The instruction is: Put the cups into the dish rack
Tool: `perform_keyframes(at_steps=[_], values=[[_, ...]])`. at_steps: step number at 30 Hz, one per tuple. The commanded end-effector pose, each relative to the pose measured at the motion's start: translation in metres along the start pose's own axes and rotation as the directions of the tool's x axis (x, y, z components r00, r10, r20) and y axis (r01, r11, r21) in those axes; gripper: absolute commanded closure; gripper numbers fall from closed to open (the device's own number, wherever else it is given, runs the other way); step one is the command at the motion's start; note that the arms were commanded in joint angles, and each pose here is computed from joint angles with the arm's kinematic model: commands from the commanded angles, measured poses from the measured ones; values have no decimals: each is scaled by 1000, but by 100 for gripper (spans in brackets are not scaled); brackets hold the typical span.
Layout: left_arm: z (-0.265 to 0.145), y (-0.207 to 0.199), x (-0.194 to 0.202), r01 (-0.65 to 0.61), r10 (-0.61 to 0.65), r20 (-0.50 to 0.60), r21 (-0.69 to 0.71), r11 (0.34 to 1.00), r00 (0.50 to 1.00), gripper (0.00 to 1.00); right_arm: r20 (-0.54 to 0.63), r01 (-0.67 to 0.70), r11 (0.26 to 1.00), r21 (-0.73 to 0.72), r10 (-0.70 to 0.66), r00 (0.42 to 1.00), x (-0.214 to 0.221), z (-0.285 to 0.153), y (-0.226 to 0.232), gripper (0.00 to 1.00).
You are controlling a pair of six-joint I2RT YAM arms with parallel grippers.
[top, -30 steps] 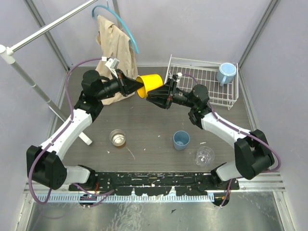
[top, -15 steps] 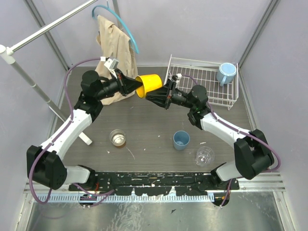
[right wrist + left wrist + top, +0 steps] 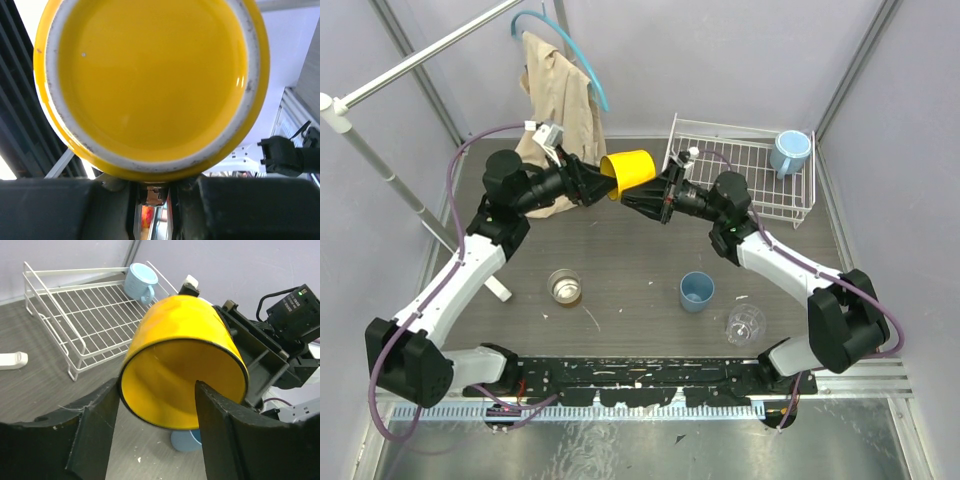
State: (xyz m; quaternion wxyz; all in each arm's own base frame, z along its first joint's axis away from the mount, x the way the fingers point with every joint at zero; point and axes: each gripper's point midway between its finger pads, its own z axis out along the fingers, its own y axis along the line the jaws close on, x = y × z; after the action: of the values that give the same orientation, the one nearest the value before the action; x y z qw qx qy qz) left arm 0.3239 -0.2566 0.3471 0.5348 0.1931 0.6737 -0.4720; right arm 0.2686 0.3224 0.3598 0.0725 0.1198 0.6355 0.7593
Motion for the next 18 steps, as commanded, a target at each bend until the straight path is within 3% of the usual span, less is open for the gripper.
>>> perform_keyframes(at_steps=[1,11,13,16,18], values=[[-9,1,7,12,-12,-22,-33,999,1000,29,104,188,973,-132,-175,979,-15,-9,56,99],[-29,38,26,89,-108,-73,-228,970,991,14,232,319,943,96,-333,914,-96,-56,52,99],[-29,40,34,117,-147,-111,-241,963,983,13,241,352,911,217,-399,884,-118,-68,44,99],[-27,42,45,161,-199,-143,-243,957,969,1,241,391,840,375,-496,834,-152,-85,32,99],[-27,43,51,177,-219,-152,-248,953,964,2,246,403,794,455,-547,800,-173,-99,23,99]])
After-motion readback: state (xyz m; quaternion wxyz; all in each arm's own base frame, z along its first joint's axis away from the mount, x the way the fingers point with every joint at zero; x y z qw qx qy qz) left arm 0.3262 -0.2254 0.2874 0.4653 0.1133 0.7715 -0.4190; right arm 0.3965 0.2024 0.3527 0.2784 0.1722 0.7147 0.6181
